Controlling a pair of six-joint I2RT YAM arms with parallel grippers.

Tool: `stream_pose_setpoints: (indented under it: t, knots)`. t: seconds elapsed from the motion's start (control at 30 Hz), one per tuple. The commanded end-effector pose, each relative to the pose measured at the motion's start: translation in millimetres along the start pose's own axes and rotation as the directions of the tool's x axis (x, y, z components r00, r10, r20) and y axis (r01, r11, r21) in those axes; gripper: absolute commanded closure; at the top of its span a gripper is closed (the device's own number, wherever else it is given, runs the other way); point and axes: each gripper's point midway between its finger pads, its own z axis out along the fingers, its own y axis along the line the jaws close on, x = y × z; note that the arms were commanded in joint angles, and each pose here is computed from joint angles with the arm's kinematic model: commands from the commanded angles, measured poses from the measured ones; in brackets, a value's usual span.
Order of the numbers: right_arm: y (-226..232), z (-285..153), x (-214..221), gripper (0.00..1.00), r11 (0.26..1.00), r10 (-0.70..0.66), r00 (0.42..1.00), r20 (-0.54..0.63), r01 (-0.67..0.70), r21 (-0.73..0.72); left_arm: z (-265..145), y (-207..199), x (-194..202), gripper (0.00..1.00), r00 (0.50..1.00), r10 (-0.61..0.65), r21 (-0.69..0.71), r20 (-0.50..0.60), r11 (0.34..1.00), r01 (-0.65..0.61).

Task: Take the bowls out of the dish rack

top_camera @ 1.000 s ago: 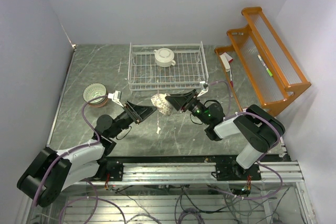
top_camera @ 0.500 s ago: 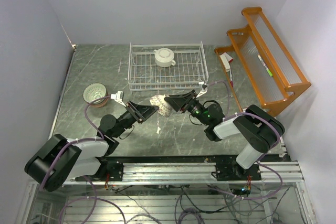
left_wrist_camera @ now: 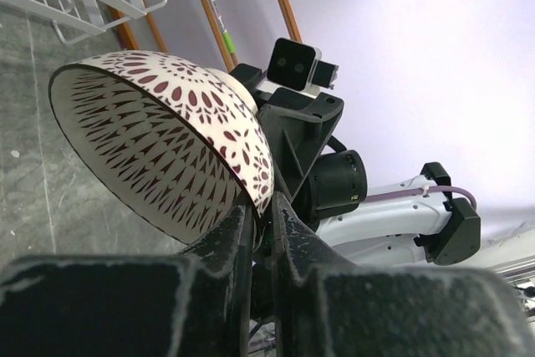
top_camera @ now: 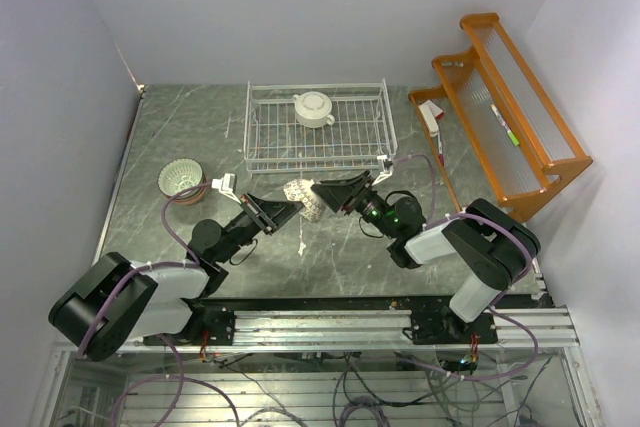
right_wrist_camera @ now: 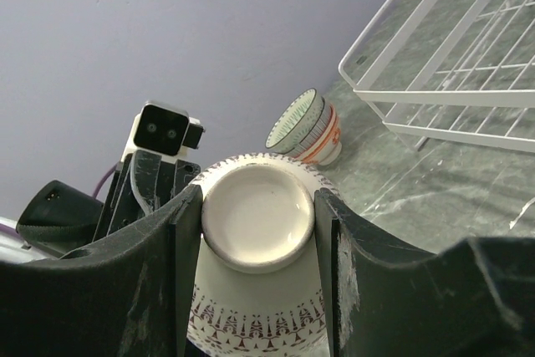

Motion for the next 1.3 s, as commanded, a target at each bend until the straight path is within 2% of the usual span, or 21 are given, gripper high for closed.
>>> stream_pose_setpoints:
  t: [0.0,0.07,0.27,0.4,0.6,0.77,0.83,0.93,1.1,1.27]
  knots:
    - [62.6,4.8,-47.7,1.00,0.969,-0.027,0.979,0.202,0.075,-0.235,7.5,-32.1,-10.6,0.87,0.997,0.068,0.110,0.048,0.991,-0.072]
    - [62.7,4.5,-47.6,1.00,0.969,-0.027,0.979,0.202,0.075,-0.236,8.2,-33.8,-11.5,0.93,0.996,0.078,0.110,0.050,0.990,-0.083]
    - [57.6,1.0,-49.6,1.00,0.976,-0.026,0.976,0.218,0.072,-0.207,10.1,-33.3,-14.2,0.93,0.991,0.121,0.075,0.051,0.989,-0.124]
    - [54.2,-1.5,-52.1,0.82,0.980,-0.019,0.973,0.230,0.063,-0.188,11.1,-32.5,-14.9,0.93,0.987,0.158,0.034,0.035,0.987,-0.160]
    - [54.1,-2.5,-54.0,0.64,0.981,-0.018,0.971,0.238,0.063,-0.183,9.3,-29.6,-20.1,0.93,0.974,0.225,-0.043,0.028,0.974,-0.224]
    - [50.3,-11.5,-62.5,0.41,0.985,-0.050,0.960,0.275,0.093,-0.144,6.0,-26.8,-21.7,0.93,0.965,0.264,-0.086,0.013,0.961,-0.262]
    - [47.6,-14.3,-65.1,0.36,0.986,-0.056,0.958,0.281,0.097,-0.134,4.9,-22.8,-21.9,0.93,0.962,0.273,-0.111,0.005,0.956,-0.271]
    - [43.1,-18.4,-69.0,0.34,0.988,-0.059,0.956,0.286,0.098,-0.122,4.4,-13.6,-22.3,0.93,0.955,0.295,-0.172,-0.025,0.940,-0.295]
    - [29.2,-30.6,-80.8,0.33,0.992,-0.076,0.949,0.306,0.104,-0.077,2.9,5.5,-30.6,0.93,0.928,0.357,-0.336,-0.104,0.866,-0.371]
    - [19.2,-44.5,-92.8,0.34,0.994,-0.079,0.944,0.322,0.100,-0.048,-1.5,15.5,-48.9,0.93,0.863,0.443,-0.494,-0.243,0.709,-0.503]
